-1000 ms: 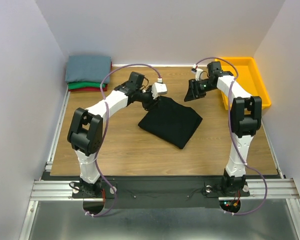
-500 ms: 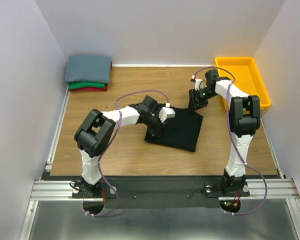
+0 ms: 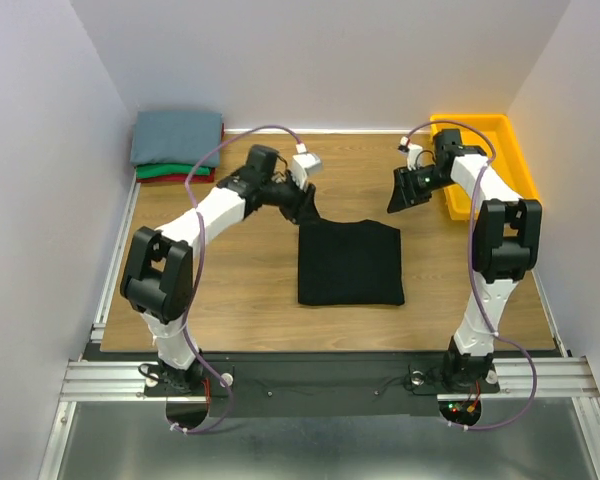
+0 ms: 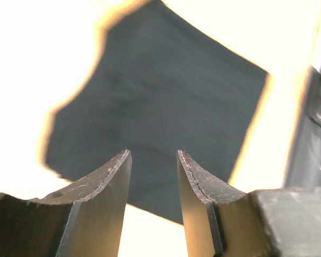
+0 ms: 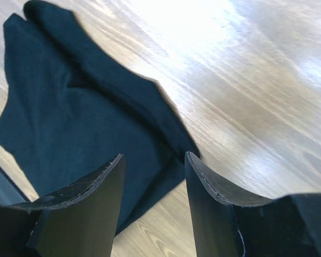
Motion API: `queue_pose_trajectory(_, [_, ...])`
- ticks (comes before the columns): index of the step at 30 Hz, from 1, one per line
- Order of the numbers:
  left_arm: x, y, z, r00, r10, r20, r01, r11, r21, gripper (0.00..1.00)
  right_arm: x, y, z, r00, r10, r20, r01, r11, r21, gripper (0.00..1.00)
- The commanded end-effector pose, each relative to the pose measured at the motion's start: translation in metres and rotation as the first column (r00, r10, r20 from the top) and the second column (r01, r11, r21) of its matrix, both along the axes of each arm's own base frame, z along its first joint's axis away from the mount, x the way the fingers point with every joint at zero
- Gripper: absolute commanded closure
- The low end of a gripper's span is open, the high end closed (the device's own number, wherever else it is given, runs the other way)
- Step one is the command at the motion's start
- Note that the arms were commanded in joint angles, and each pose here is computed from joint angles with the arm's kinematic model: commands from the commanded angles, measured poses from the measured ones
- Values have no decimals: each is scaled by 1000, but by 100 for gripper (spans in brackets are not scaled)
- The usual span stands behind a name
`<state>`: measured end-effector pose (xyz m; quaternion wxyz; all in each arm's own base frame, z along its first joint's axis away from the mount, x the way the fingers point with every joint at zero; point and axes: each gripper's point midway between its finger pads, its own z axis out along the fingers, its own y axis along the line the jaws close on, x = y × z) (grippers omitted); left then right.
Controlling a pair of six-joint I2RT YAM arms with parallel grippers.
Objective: Fold and stack the t-shirts
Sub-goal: Fold the tshirt
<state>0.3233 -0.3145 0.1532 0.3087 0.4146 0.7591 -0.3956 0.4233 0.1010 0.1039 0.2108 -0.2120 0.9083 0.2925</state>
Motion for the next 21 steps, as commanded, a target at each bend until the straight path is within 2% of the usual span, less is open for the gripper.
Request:
queue_pose_trajectory(1, [38, 18, -7, 999, 33, 4, -33, 999, 5, 49, -14, 14, -6, 997, 58, -44, -54, 995, 86, 46])
queue_pose_trajectory(9, [60, 21, -33, 999, 34, -33, -33, 999, 37, 49, -19, 15, -30, 992, 64, -107, -53, 994, 98, 46])
queue_pose_trajectory(21, [66, 27, -63, 992, 86, -93, -78, 993, 83, 48, -27, 12, -49, 986, 64, -152, -52, 996, 79, 50])
